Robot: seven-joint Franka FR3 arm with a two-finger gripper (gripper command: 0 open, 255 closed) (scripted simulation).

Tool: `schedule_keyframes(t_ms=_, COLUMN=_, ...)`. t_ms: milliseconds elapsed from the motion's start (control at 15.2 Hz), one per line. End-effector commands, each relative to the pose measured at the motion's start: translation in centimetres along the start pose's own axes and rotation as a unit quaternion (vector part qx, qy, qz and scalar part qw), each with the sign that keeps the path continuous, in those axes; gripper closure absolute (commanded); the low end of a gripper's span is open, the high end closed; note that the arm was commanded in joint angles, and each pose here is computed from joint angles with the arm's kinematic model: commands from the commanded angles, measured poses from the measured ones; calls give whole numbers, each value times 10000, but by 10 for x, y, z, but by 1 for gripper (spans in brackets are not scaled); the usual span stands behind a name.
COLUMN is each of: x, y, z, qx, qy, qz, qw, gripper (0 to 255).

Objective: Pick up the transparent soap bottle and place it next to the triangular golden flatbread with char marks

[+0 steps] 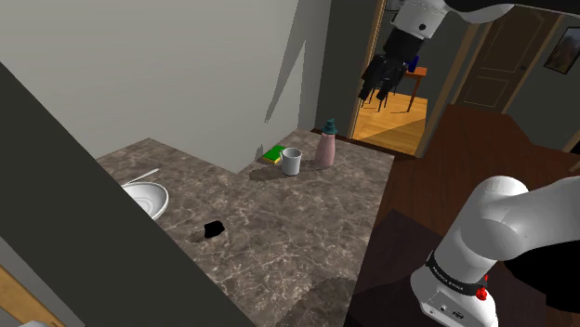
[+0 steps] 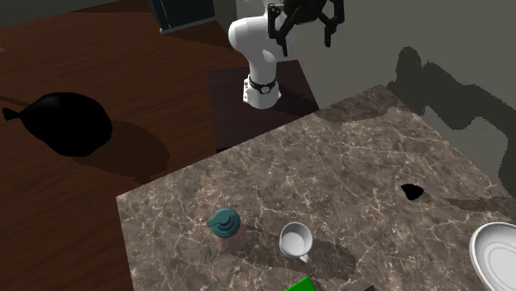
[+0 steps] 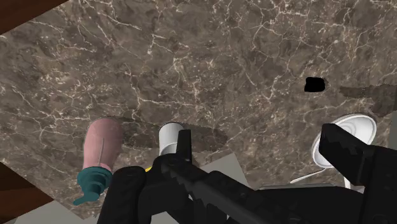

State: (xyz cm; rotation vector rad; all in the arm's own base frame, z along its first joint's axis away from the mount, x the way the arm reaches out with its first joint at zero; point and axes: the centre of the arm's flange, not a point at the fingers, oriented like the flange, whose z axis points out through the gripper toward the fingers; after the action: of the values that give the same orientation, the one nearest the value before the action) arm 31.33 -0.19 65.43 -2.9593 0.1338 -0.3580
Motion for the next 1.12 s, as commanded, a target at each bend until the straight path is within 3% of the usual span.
schedule_keyframes(t_ms=0, x=0, y=0, z=0, qx=0, qy=0, qz=0, qw=10000, gripper=0)
schedule_keyframes(t_ms=1056, x=96, y=118, z=134, qx=-469, qy=-38, qz=-476, qw=9978, gripper=0)
